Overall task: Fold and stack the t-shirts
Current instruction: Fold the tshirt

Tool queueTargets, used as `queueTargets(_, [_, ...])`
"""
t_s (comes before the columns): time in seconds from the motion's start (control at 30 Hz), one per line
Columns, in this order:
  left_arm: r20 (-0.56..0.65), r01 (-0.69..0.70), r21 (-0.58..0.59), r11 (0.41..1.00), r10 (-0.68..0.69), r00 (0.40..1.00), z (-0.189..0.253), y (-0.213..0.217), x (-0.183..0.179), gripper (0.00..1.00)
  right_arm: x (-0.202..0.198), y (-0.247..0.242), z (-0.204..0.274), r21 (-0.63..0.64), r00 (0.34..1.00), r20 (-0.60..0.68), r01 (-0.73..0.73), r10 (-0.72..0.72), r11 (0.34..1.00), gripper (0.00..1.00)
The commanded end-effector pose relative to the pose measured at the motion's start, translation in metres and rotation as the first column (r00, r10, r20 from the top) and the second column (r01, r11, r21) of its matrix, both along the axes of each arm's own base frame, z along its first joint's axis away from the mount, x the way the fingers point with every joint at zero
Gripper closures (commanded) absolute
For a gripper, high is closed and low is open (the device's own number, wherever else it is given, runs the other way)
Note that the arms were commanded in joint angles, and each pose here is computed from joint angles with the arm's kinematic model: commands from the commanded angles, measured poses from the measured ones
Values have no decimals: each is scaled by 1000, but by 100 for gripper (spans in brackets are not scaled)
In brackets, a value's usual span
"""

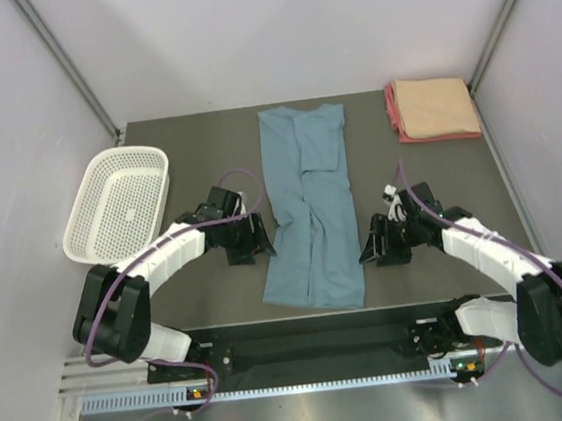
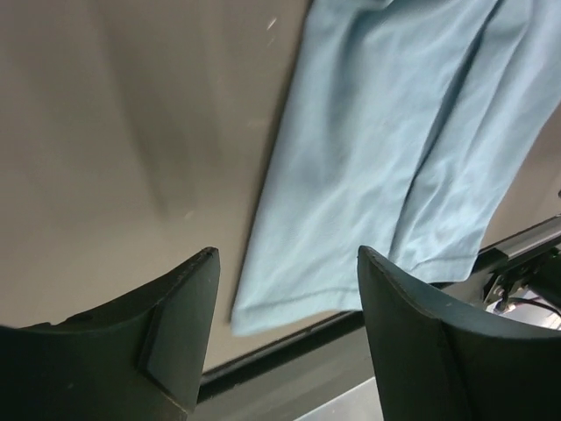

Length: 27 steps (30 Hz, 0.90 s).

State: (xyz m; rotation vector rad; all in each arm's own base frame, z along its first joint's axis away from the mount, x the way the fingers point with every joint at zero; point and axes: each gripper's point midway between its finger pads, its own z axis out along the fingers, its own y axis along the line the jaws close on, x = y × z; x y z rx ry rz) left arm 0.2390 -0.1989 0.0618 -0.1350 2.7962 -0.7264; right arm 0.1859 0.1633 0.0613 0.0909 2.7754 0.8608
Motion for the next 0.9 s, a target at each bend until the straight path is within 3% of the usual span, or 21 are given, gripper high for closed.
queueTargets(0.0, [10,-61,12,998,61,998,5,9,-10,33,-13,10,5,89,998,57,2,-7,996,49])
queueTargets(0.23, [-79,-23,11,1000,23,997,-15,2,-45,42,-28,12,-1,120,999,46,-29,24,992,50])
queueTargets(0.5, [-191,-32,41,999,39,981,-43,1,-72,45,-54,19,-28,136,996,-77,-38,49,990,36])
queueTargets(0.87, [-238,-26,65,998,41,970,-54,10,-89,47,-78,20,-43,114,988,-142,-40,56,993,47])
